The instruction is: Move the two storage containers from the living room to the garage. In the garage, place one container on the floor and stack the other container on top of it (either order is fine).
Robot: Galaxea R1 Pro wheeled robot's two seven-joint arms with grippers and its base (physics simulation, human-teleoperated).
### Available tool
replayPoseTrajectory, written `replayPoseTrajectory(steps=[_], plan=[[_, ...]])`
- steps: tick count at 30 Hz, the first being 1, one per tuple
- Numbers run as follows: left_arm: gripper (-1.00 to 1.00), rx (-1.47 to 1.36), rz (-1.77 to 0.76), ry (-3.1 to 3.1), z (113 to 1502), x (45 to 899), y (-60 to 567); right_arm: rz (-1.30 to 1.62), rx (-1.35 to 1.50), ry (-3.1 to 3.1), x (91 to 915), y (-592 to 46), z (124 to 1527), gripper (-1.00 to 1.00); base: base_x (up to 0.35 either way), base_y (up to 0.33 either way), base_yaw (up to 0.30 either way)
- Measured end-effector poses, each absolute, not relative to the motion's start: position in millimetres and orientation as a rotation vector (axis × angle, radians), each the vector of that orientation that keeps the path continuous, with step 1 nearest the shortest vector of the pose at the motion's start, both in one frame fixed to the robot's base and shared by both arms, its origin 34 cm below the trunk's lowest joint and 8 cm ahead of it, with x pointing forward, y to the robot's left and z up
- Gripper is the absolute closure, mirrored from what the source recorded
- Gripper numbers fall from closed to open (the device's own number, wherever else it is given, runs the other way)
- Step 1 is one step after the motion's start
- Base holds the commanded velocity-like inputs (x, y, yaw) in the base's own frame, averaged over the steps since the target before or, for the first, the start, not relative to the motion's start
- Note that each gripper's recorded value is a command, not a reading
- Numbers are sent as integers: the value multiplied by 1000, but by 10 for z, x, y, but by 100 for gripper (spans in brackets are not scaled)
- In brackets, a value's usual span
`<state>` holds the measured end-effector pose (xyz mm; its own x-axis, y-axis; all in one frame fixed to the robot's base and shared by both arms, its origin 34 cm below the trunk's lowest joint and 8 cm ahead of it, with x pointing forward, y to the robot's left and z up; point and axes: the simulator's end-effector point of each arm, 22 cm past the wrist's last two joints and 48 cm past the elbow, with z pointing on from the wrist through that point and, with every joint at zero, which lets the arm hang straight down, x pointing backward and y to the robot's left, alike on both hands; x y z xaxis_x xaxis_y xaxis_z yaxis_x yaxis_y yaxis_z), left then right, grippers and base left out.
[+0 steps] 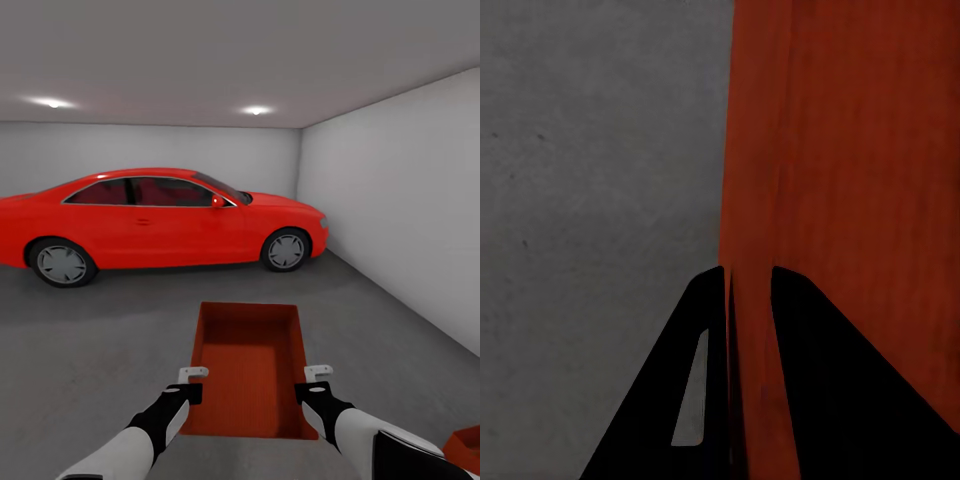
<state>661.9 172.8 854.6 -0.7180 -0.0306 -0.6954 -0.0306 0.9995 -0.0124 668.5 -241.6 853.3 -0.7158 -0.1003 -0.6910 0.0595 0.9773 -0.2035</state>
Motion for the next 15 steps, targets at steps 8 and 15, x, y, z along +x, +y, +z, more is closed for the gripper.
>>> replayPoseTrajectory(steps=[8,15], plan=[[100,-42,0,2372,8546,6618,1728,-271,-28,2353,6685,-2417,8533,100,2,0,-285],[100,-42,0,2372,8546,6618,1728,-271,-28,2353,6685,-2417,8533,100,0,0,-285]])
